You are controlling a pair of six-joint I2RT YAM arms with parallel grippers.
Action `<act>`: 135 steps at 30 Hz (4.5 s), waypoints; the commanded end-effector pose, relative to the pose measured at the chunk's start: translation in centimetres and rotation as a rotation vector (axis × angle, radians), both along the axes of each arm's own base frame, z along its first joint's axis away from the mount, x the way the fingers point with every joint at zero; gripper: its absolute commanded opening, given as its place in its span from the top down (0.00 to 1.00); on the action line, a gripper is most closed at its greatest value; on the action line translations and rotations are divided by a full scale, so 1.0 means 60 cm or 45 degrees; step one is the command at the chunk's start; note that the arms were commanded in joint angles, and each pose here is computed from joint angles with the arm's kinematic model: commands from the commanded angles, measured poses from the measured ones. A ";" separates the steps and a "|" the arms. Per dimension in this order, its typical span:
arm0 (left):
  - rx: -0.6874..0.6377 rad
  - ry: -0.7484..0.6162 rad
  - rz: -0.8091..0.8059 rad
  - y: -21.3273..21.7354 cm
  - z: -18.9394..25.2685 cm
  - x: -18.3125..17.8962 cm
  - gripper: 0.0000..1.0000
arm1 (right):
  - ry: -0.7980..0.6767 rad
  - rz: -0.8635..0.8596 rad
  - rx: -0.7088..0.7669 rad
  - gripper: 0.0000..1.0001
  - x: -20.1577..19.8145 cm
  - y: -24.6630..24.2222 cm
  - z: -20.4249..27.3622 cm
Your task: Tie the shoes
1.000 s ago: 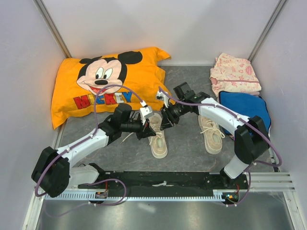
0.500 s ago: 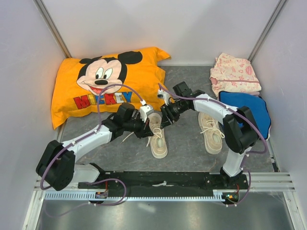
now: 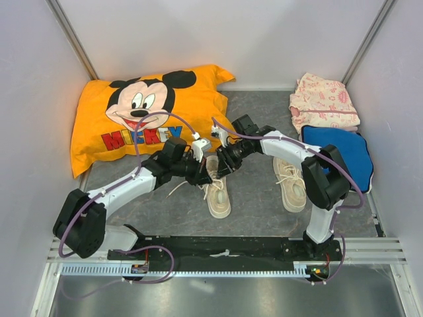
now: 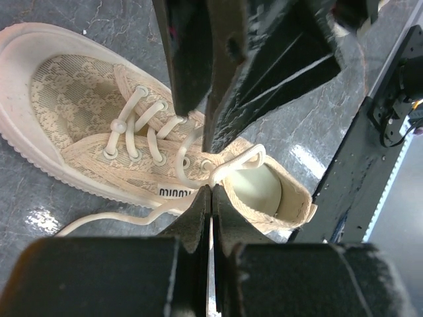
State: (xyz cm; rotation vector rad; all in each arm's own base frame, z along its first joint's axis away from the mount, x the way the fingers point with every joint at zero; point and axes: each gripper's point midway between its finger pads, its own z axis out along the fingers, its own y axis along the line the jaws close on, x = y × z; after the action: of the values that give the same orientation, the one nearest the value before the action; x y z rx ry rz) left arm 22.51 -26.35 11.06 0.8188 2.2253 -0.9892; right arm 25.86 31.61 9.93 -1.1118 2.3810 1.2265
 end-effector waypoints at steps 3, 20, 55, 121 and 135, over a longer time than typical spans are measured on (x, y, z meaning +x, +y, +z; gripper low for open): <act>-0.055 0.079 0.068 -0.016 0.024 0.012 0.99 | -0.034 0.022 0.068 0.87 0.009 0.019 0.020; 0.054 0.236 0.299 0.006 -0.018 0.027 0.98 | -0.084 0.023 0.131 1.00 -0.011 0.009 0.060; -0.377 0.308 0.279 -0.056 0.025 0.041 0.99 | 0.007 0.019 0.133 0.98 -0.025 0.010 0.046; -0.622 0.588 0.327 -0.073 -0.022 0.039 0.98 | 0.423 -0.273 0.162 0.63 -0.011 -0.034 -0.006; -0.629 0.580 0.308 -0.077 -0.019 0.043 0.99 | 0.484 -0.216 0.212 0.86 -0.024 -0.027 0.003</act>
State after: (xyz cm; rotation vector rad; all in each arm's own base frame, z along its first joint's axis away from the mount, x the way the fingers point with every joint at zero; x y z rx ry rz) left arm 24.16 -30.24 8.46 0.0326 2.2781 -1.6013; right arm 24.77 29.35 8.80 -0.6070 2.5771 1.5748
